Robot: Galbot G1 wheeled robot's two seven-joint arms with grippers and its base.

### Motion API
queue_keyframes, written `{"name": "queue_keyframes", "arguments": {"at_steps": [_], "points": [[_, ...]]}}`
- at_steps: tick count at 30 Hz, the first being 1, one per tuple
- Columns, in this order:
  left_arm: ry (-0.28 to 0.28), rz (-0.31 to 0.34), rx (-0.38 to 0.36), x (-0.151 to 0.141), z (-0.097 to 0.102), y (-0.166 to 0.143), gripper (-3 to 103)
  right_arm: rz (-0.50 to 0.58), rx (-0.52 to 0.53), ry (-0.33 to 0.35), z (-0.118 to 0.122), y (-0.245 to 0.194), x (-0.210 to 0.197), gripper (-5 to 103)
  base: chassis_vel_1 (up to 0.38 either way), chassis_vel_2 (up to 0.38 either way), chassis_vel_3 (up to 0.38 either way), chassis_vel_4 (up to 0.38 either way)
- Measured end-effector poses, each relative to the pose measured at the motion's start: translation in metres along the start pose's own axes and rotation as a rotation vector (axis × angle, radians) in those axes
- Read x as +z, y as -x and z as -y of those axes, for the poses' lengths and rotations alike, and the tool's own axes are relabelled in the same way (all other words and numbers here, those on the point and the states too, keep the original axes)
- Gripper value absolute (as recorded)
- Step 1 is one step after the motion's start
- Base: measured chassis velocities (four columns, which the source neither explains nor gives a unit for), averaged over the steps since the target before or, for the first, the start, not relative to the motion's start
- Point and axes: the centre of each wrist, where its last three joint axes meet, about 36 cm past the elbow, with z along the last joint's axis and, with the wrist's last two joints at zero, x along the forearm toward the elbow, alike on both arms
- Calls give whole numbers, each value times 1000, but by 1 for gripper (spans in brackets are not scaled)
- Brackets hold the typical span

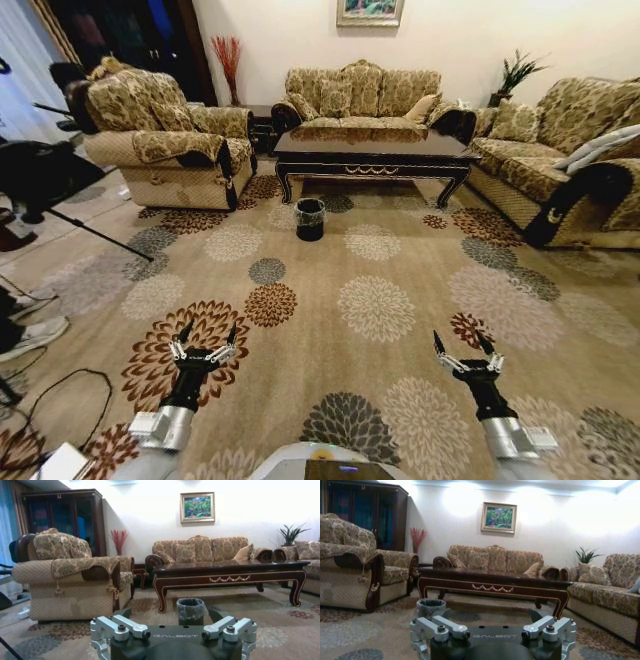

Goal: Move to the front of the table and pick up the trash from the floor, then place it into the trash bin.

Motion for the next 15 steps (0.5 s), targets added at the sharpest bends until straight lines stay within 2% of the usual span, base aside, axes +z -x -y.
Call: {"name": "queue_keyframes", "arguments": {"at_steps": [15], "points": [[0, 0, 0, 0, 0, 0, 100, 0, 0, 0, 0, 0, 0, 100, 0, 0, 0, 0]]}}
